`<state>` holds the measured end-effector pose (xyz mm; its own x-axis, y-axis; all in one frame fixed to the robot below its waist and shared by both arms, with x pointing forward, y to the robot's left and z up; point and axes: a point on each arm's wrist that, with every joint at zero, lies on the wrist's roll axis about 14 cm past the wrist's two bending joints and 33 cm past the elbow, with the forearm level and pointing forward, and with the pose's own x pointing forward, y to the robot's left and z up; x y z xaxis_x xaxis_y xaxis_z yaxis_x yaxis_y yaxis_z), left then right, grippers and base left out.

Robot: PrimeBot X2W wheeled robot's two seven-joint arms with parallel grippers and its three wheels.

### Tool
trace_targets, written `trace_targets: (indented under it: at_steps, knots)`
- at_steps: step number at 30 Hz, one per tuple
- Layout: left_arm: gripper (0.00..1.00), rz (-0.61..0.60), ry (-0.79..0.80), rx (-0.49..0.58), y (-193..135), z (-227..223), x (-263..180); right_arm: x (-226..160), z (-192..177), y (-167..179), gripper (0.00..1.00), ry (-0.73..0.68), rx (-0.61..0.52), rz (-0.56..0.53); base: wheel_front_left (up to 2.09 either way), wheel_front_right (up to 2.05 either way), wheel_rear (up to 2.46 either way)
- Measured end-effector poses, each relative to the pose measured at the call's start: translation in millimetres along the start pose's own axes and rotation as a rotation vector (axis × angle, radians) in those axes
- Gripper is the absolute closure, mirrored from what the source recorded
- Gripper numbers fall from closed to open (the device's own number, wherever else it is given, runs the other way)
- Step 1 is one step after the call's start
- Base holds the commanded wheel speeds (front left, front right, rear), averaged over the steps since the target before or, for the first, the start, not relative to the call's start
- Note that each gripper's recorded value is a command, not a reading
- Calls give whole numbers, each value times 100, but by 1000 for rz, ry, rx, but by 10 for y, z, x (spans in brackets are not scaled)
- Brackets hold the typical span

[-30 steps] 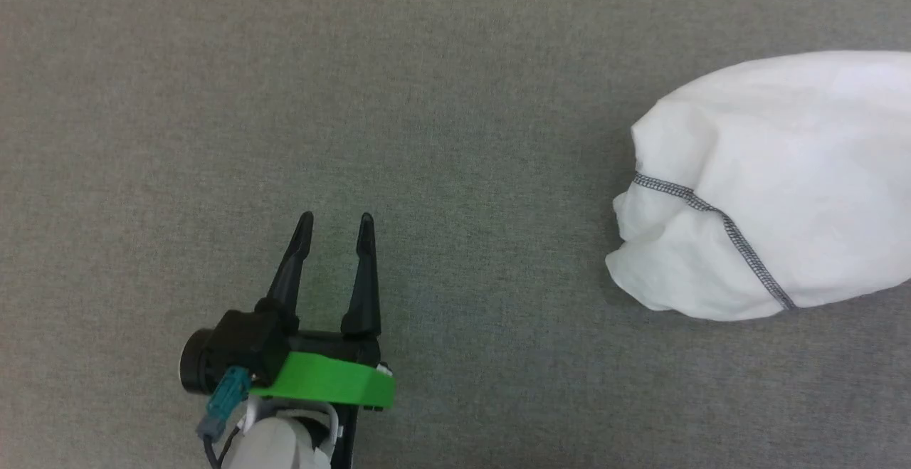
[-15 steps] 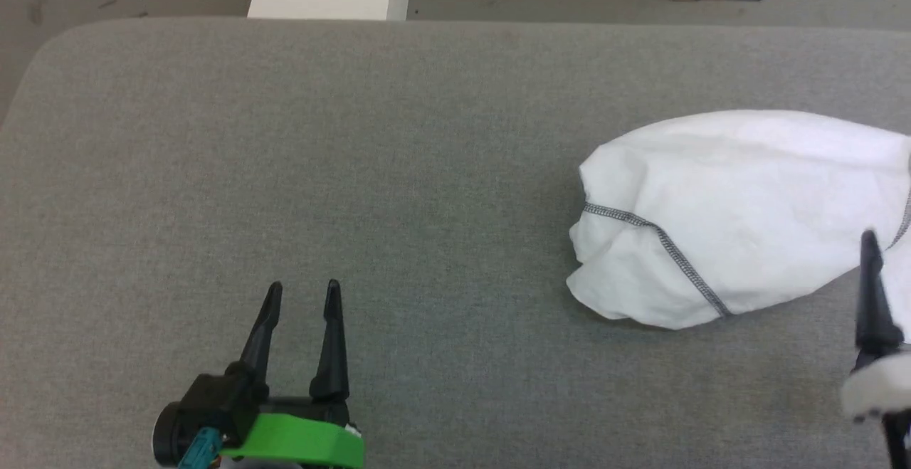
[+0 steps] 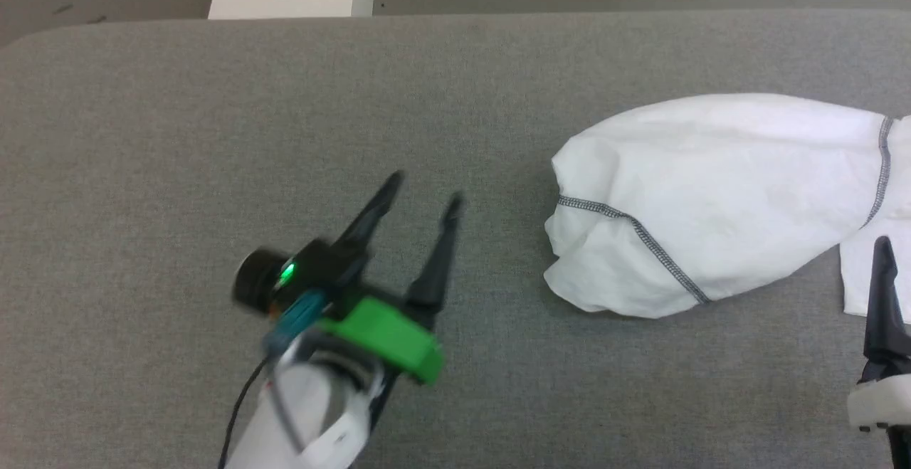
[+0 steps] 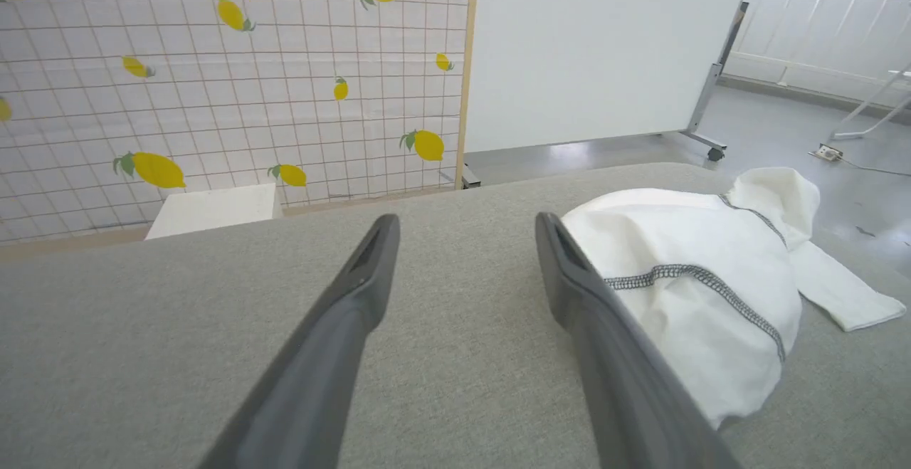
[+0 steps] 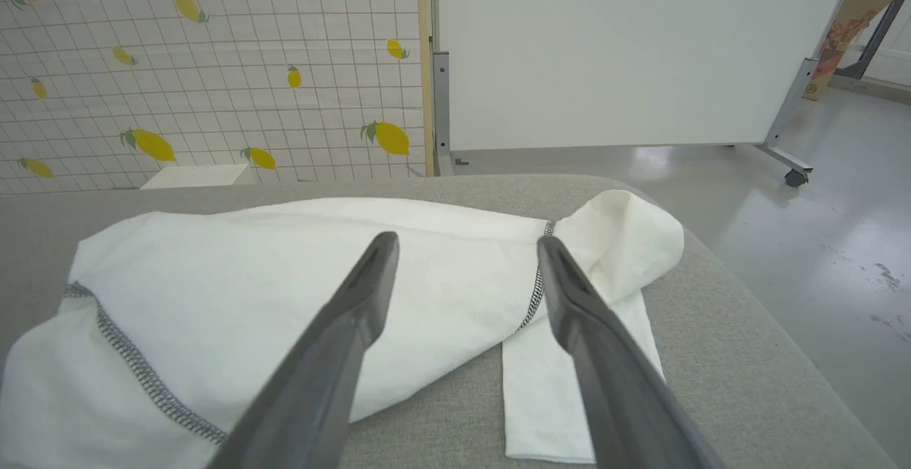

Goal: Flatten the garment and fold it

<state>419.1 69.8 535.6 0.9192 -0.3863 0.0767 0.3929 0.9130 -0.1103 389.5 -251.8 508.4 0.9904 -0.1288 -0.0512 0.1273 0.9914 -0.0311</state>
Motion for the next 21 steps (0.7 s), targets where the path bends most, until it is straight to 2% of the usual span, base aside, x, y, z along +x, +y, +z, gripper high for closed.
trace_targets:
  at_steps: [5, 10, 16, 21]
  knots:
    - [0, -222, 149, 43, -491, -159, 443, 151, -38, 60, 0, 2, -1, 11, 0, 0, 0]
    - [0, -362, 279, 70, -796, -475, 644, 255, -178, 142, 0, 34, 9, 30, 0, 0, 0]
    - [0, -371, 464, 56, -723, -1036, 731, 302, -317, 86, 0, 64, 15, 9, 0, 0, 0]
    - [0, -309, 589, 23, -599, -1439, 744, 257, -450, -52, 0, 100, 10, -31, 0, 0, 0]
